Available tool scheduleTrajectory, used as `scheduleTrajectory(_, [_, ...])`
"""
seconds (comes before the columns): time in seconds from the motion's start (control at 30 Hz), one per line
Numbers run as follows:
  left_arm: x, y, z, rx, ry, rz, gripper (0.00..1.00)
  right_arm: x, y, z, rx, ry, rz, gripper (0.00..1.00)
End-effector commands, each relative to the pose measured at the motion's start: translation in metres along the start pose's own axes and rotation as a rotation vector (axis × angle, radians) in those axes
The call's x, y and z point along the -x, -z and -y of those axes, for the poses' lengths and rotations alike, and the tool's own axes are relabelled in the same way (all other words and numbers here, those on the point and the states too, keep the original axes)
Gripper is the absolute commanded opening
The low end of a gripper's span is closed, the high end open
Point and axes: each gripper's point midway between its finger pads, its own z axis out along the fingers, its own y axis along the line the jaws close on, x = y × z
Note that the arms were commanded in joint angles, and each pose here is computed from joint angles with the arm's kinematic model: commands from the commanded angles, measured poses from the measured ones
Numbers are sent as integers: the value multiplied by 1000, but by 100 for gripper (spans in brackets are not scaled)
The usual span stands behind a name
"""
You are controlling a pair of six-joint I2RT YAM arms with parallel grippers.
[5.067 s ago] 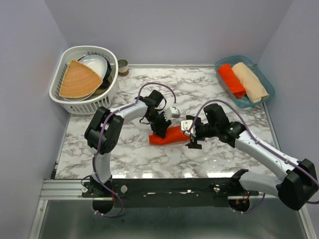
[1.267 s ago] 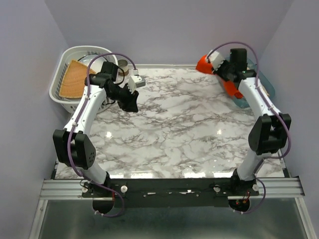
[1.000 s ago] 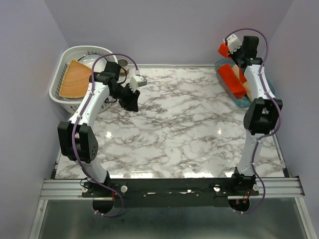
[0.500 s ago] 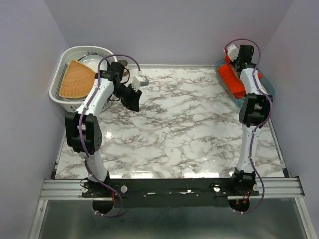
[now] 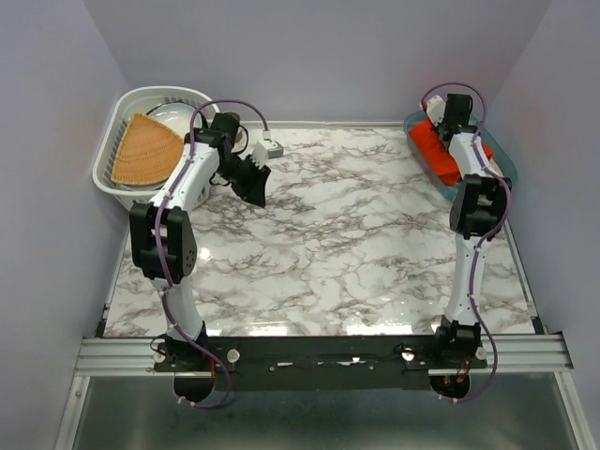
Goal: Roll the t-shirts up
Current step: Place the T-shirt in the bin.
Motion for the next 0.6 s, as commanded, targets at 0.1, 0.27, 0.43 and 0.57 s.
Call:
scheduleTrajectory(0.1, [11,-8,3,-21,-7,6,38,-30,1,-50,114,-27,-120,0])
scheduleTrajectory(0.27, [9,-8,3,-16,-12,0,38,-23,2,-60,138,-30,-110,1])
scheduleTrajectory(0.43, [10,-9,1,-15,-14,5,39,-13,17,-62,186,-118,-81,46])
scheduleTrajectory(0.57, [18,-8,0,-14,-15,22,39,-15,32,-64,232,-130,-121,61])
